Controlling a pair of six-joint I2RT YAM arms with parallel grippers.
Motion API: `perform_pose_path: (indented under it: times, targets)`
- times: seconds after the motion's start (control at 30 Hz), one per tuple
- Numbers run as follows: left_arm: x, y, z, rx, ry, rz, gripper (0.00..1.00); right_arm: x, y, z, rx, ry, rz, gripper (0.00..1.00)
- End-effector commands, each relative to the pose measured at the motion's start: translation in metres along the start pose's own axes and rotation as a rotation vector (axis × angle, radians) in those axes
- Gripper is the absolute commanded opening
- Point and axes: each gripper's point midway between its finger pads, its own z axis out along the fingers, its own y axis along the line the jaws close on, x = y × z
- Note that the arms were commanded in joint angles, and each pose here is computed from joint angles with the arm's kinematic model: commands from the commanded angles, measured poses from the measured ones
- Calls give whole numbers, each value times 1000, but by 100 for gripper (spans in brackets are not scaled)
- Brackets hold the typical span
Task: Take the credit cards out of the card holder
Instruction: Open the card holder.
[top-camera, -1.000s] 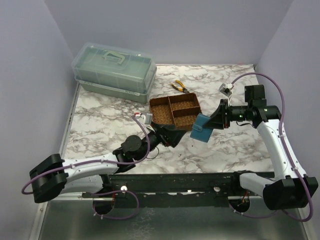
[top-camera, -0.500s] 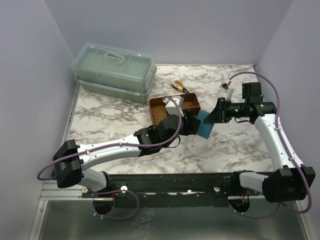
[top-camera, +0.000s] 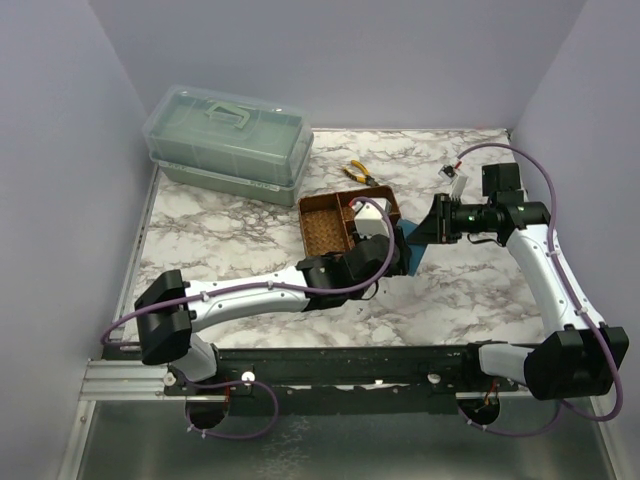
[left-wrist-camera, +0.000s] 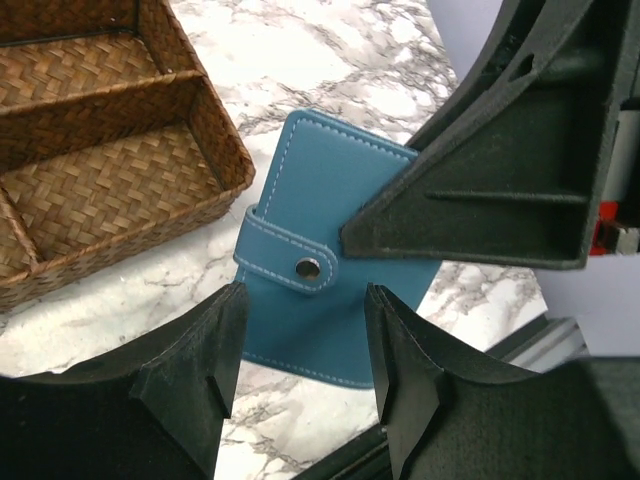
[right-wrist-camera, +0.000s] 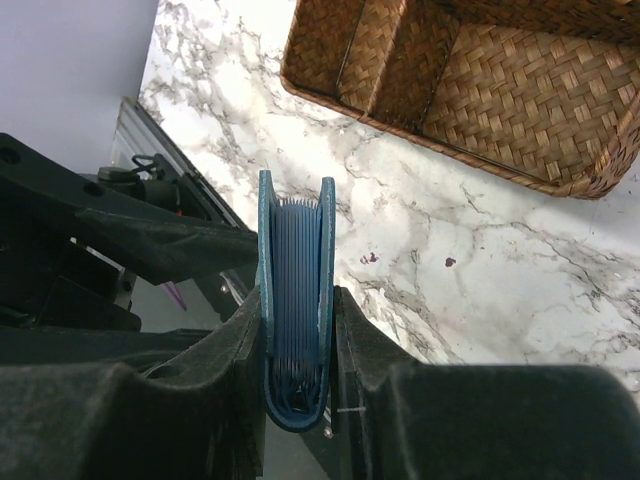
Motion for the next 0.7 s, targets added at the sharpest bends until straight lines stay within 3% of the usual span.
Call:
perform_pose_path:
  times: [0.0,0.1,0.27,0.5,0.67]
  targets:
    - [-8,11,9,-136,-23,51,56,-11,7,-3,-14,-31,-27,0]
    - [-5,17,11,-175,-12,73,54,-11,9,-4,-19,-32,-30,0]
    - [-6,25,10,-199,-21,69,33,-10,12,-4,-31,-33,-35,0]
    - [-15,34,9,-220,-41,84,26,-9,16,-5,-54,-32,-46,0]
    - [-21,36,11,-229,-46,168,6,-7,17,-6,-54,-35,-53,0]
